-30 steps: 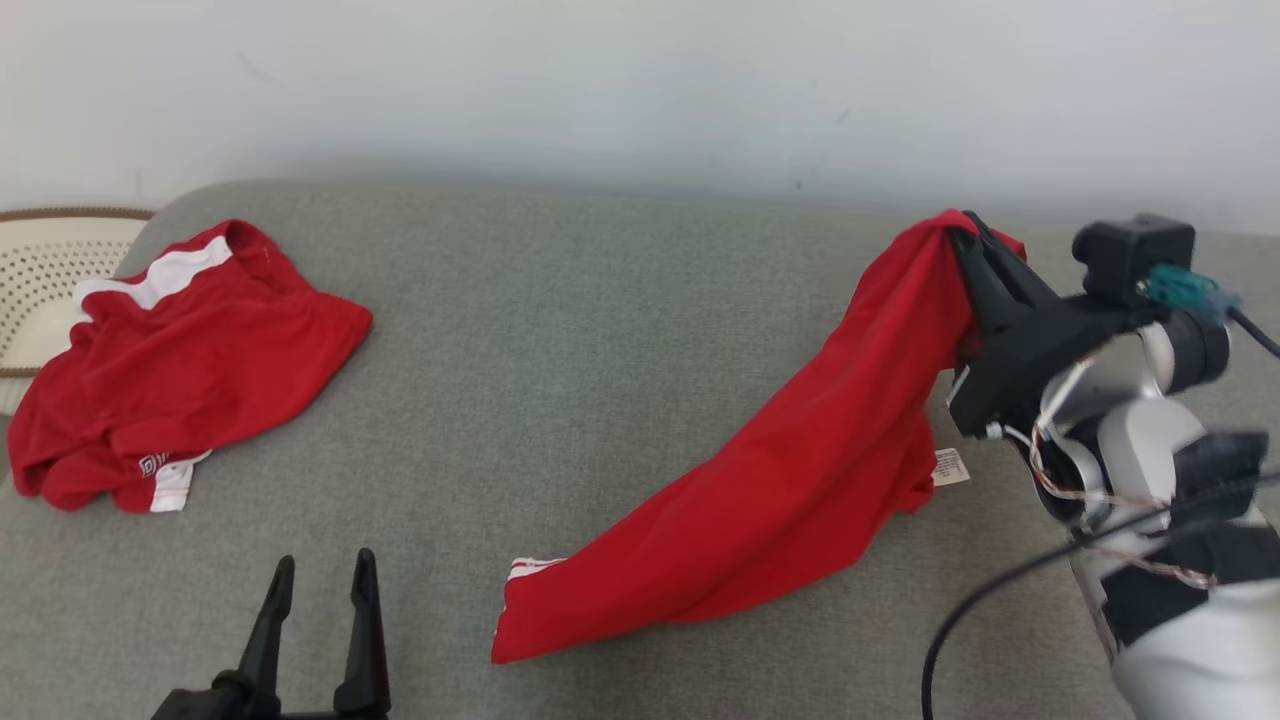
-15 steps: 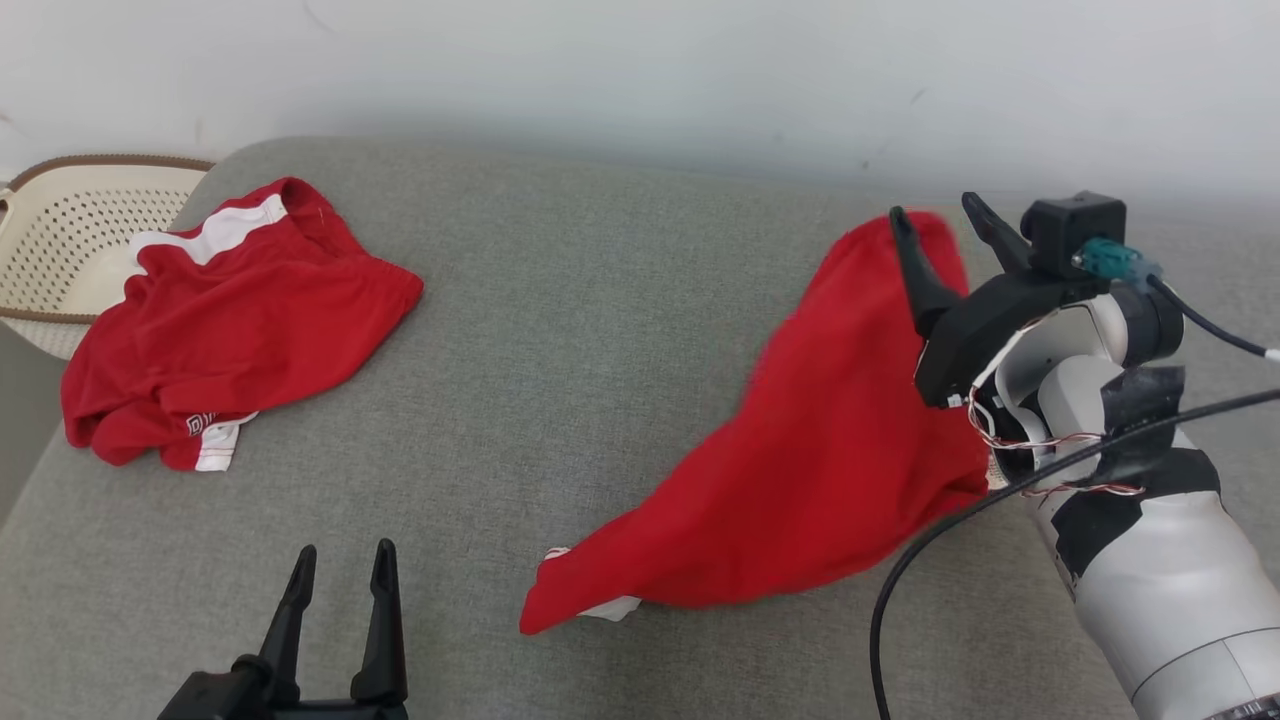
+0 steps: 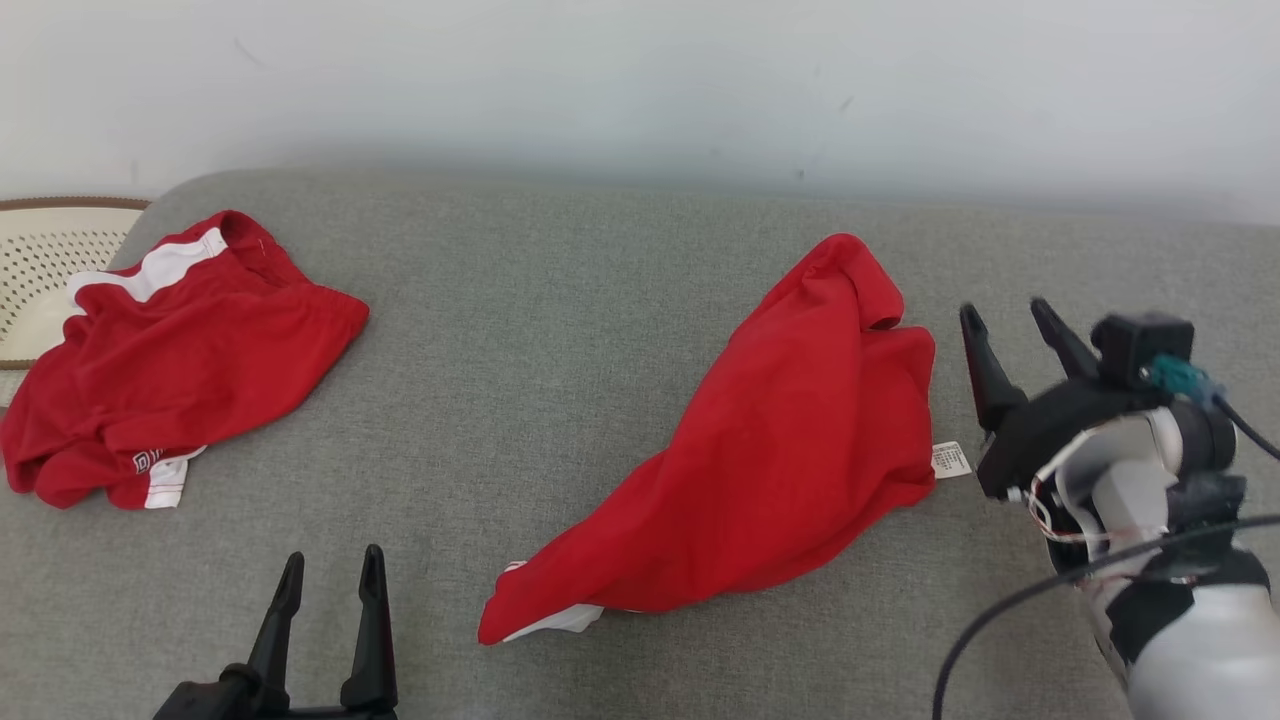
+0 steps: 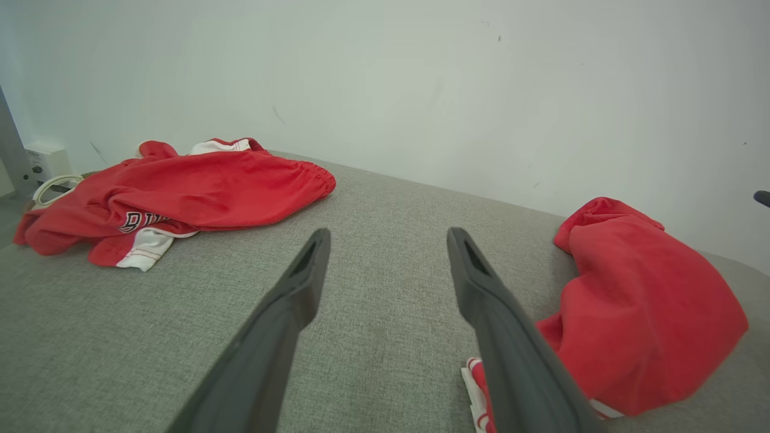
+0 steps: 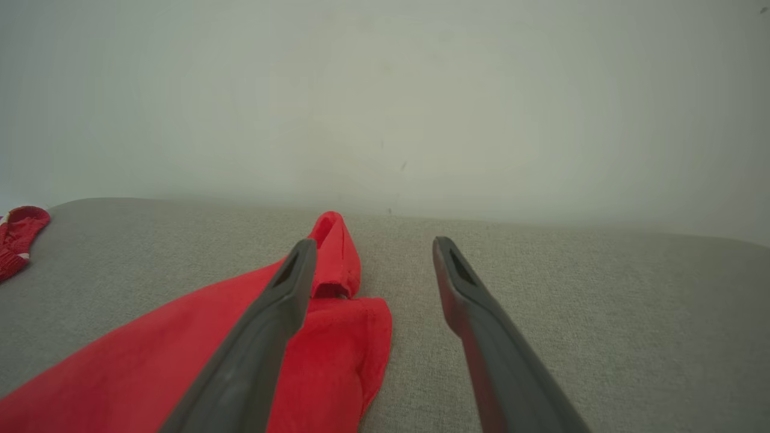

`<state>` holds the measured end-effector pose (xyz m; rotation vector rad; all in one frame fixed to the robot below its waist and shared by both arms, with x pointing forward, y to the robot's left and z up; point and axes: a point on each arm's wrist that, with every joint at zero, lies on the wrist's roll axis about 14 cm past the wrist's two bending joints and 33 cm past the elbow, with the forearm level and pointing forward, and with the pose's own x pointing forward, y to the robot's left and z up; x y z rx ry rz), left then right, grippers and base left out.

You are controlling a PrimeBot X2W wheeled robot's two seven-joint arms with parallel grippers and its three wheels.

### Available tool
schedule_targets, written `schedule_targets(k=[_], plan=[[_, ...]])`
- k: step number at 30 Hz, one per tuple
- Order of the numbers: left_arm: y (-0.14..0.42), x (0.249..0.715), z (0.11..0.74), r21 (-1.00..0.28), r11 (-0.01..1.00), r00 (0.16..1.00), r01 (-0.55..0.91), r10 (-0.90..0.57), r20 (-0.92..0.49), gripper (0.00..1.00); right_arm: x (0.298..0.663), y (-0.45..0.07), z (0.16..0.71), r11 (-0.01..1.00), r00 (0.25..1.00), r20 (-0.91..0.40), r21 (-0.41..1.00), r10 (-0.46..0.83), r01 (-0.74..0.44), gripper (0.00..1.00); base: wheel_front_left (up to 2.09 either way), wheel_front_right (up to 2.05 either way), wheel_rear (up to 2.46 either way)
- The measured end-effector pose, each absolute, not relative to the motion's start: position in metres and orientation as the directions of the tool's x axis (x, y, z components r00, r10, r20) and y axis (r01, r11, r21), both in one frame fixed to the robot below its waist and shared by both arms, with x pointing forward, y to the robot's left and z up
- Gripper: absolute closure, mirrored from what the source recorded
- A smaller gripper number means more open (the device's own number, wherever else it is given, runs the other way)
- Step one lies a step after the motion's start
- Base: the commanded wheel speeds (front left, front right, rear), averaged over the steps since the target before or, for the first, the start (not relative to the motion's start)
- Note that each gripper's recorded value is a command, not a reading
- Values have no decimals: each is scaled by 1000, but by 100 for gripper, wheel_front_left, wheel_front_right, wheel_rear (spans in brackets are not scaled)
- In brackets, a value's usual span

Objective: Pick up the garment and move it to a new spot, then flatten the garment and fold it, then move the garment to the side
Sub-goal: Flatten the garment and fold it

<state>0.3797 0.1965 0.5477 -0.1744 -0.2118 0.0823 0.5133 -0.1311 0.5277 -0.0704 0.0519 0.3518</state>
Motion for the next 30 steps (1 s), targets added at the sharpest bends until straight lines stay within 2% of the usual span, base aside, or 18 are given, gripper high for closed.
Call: schedule_targets(k=[7, 13, 27, 28, 29, 30], plan=[[198, 381, 544, -179, 981, 976, -68, 103, 191, 0, 490, -152, 470, 955, 937, -193, -4, 291, -297, 0, 0, 0, 0], [202, 379, 541, -177, 981, 976, -82, 114, 183, 0, 472, -140, 437, 951, 913, -271, 56, 306, -303, 0, 0, 0, 0], [209, 380, 540, -175, 979, 975, -103, 134, 177, 0, 462, -103, 410, 926, 848, -374, 101, 375, -364, 0, 0, 0, 0], [209, 380, 539, -176, 979, 975, -106, 137, 175, 0, 461, -102, 407, 925, 841, -389, 102, 376, -366, 4, 0, 0, 0], [210, 380, 539, -175, 978, 975, -108, 139, 174, 0, 460, -101, 405, 923, 833, -404, 101, 378, -371, 52, 0, 0, 0], [211, 379, 539, -175, 978, 975, -110, 141, 173, 0, 460, -100, 404, 922, 830, -409, 99, 381, -374, 78, 0, 0, 0]])
